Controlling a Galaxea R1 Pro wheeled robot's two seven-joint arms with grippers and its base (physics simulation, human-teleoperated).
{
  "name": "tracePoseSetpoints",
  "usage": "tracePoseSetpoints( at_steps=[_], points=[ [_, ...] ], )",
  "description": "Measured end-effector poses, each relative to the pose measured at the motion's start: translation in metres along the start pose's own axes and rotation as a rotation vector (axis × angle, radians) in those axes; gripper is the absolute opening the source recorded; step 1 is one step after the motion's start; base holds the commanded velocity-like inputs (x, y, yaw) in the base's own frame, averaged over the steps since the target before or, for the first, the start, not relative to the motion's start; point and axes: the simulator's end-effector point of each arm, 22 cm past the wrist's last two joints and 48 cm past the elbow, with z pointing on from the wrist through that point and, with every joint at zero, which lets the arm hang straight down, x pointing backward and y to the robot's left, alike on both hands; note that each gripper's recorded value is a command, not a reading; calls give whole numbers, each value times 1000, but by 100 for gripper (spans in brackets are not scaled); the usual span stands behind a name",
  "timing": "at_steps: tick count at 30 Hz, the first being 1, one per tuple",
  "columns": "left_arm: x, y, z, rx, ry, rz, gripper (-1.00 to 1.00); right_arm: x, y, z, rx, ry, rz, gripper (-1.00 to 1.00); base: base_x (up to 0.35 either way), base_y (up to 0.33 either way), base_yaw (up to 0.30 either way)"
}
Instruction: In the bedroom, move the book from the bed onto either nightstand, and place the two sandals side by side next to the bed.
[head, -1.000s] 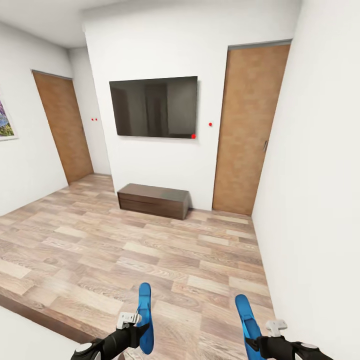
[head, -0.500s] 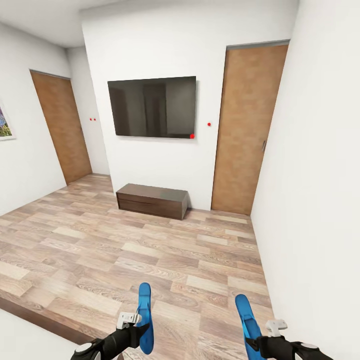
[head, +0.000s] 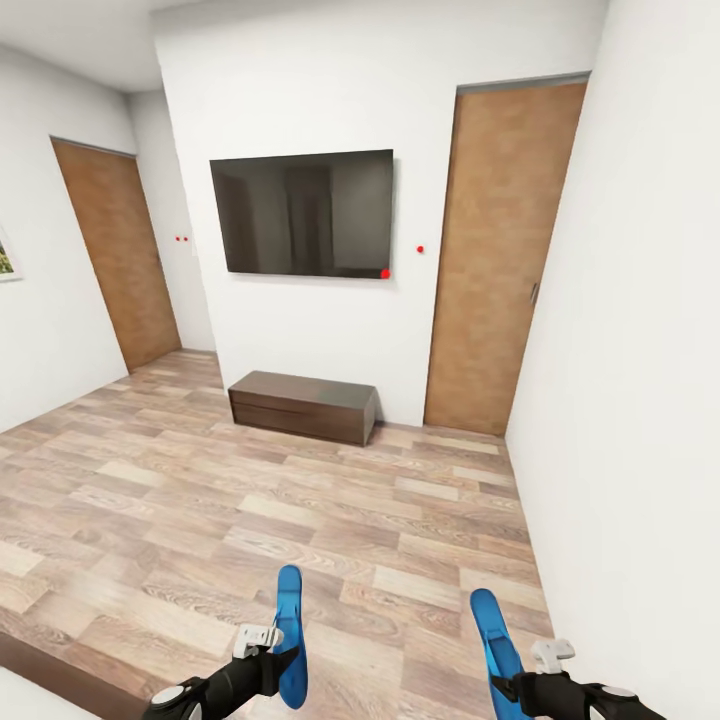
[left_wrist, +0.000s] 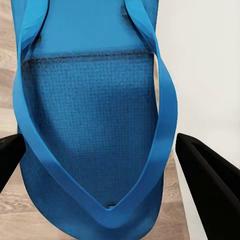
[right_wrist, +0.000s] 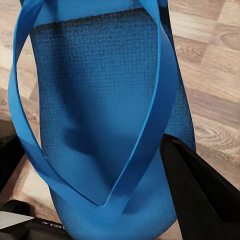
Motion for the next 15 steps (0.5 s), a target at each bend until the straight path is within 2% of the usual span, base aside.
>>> tracePoseSetpoints(
  at_steps=[5,15],
  points=[
    [0,0,0,0,0,0,-100,0,0,0,0,0,0,-100,19,0,-160],
    [0,0,0,0,0,0,-100,0,0,0,0,1,-1,-100,1,0,-290]
  ],
)
